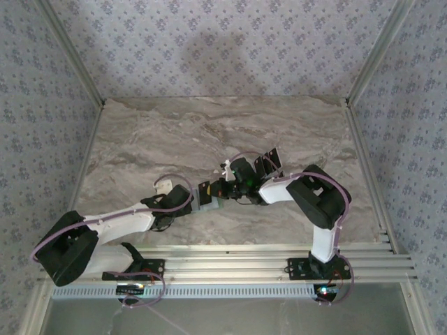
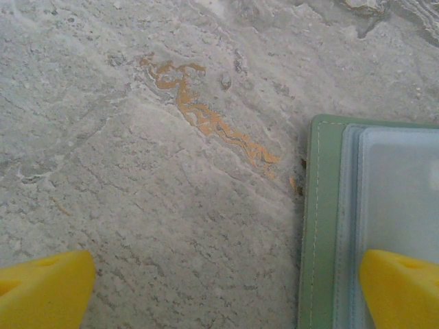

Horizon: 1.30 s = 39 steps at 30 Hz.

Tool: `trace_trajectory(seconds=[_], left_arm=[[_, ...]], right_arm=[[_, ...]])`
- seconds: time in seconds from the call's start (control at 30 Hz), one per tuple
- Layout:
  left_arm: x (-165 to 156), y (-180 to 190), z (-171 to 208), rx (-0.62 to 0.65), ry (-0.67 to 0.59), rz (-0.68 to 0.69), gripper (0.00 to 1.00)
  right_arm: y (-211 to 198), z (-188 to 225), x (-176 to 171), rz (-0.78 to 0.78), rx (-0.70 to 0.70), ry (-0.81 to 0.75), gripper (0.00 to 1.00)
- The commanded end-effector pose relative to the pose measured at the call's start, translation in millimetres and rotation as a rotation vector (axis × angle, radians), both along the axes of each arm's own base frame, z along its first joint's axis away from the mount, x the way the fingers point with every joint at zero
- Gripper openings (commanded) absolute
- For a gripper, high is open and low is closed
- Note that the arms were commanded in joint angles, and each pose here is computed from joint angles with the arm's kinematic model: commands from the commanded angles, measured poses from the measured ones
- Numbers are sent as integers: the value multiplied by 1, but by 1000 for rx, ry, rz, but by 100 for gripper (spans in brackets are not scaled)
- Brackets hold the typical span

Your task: Put the credit cards into the card holder

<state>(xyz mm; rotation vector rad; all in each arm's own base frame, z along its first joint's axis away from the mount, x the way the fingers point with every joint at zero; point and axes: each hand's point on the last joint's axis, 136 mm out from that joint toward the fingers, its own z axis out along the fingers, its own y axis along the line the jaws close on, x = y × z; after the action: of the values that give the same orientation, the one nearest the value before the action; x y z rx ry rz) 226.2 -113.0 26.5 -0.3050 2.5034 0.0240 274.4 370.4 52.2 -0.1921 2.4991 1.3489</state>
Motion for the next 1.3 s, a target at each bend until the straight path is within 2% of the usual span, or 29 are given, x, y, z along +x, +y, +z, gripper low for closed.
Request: trace_trajectory(seconds=[0.0, 0.87, 1.27], left_arm=[[-13, 13, -10, 54, 49, -3, 99], [-14, 14, -10, 52, 47, -1, 99], [-14, 13, -10, 46, 44, -2, 99]], right_arm=[[10, 8, 4, 6, 28, -13, 0], [10, -2, -12, 0, 46, 33, 0], [-4, 27, -7, -102, 62, -32, 0]])
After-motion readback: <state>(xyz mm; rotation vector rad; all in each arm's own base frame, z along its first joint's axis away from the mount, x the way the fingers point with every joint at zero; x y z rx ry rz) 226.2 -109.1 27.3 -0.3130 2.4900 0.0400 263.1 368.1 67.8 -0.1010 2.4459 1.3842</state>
